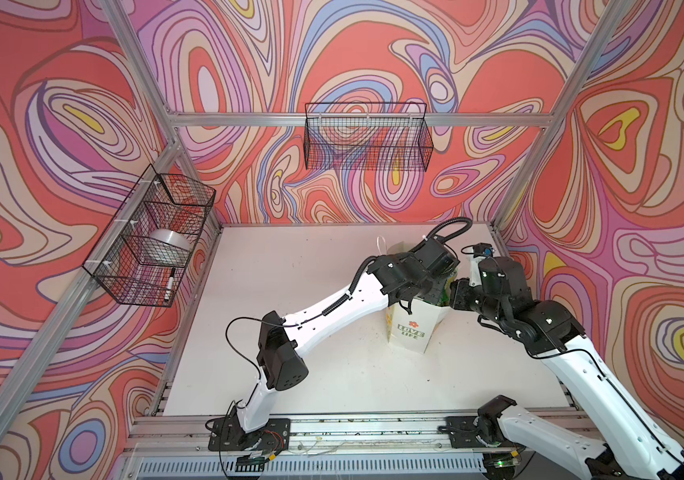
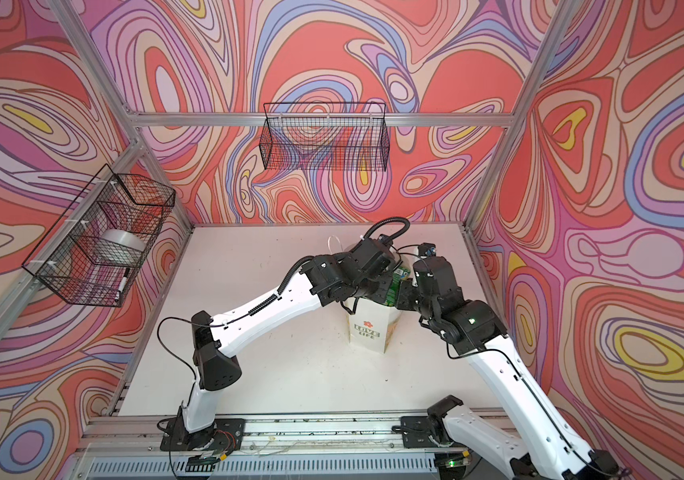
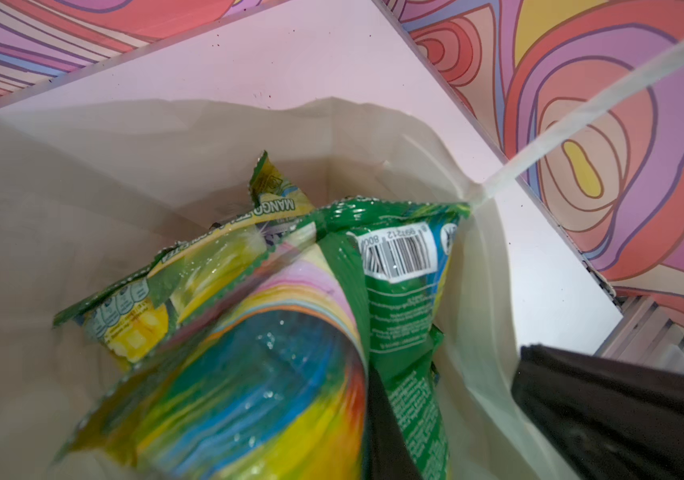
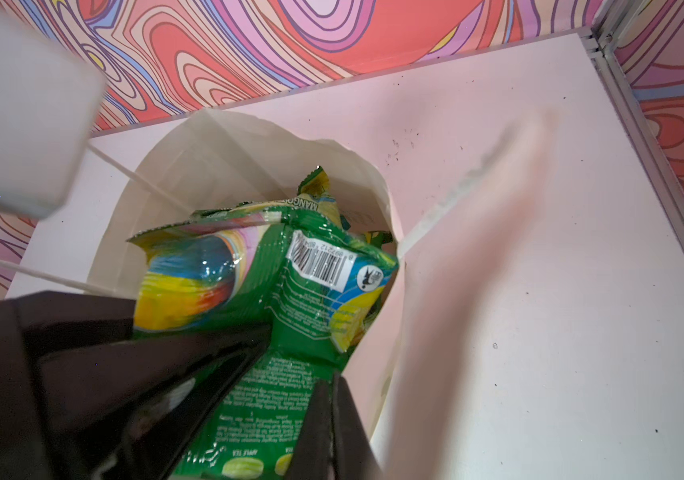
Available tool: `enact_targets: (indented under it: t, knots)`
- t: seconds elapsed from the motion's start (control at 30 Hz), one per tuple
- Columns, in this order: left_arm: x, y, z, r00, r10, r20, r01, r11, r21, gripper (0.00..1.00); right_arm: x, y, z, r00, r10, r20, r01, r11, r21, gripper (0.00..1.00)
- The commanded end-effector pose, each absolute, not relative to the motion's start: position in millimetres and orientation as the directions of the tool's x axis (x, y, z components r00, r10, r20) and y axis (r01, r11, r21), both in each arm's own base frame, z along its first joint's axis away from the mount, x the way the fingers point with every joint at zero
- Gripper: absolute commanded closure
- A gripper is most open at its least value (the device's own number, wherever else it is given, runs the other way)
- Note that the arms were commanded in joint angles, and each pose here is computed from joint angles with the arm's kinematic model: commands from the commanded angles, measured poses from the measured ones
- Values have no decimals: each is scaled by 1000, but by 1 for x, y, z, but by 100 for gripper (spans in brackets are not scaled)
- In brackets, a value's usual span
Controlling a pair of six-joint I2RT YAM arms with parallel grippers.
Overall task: Place the snacks into the paper bag
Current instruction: 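Lower the green packet into the bag held by the right gripper, then open the left gripper and raise it out of the bag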
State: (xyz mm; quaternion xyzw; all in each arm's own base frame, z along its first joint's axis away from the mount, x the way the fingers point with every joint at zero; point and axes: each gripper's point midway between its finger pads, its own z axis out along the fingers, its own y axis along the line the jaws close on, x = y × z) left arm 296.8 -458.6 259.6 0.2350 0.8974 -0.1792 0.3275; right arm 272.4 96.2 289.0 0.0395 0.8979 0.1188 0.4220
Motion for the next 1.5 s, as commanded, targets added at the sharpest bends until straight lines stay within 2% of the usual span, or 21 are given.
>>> enact_targets:
  t: [0.0,0.2,0.3,0.37,0.47,0.6,0.67,0.83,1.07,1.47]
  knots:
    - [294,-443,237,-702,337,-628,498,862,-93,87,278,100,327,-549,198,-812,-70,957,281,100]
    - [294,-457,221,-712,367,-599,522,846,-103,82,278,102,322,-562,202,-802,-72,954,290,100]
    - [301,-458,204,-719,379,-583,510,857,-72,72,278,102,325,-557,212,-803,-71,951,301,100]
    - [304,-458,201,-736,367,-569,504,858,-98,68,277,102,326,-555,213,-804,-73,950,303,100]
    - [306,-459,228,-720,341,-604,517,845,-139,61,277,100,326,-555,208,-805,-65,954,291,100]
    - [300,-459,291,-651,290,-701,572,795,-202,45,276,101,327,-554,214,-805,-69,951,300,100]
    - [295,-456,319,-621,264,-738,596,771,-226,42,276,101,326,-555,216,-803,-67,951,301,100]
    - [287,-452,350,-594,227,-772,623,736,-263,49,276,100,327,-552,212,-806,-65,953,296,100]
    - [280,-476,327,-647,253,-719,644,686,-338,70,276,100,325,-558,209,-803,-61,955,291,100]
    - [281,-470,232,-749,349,-563,579,758,-301,71,272,93,326,-558,210,-803,-41,959,279,100]
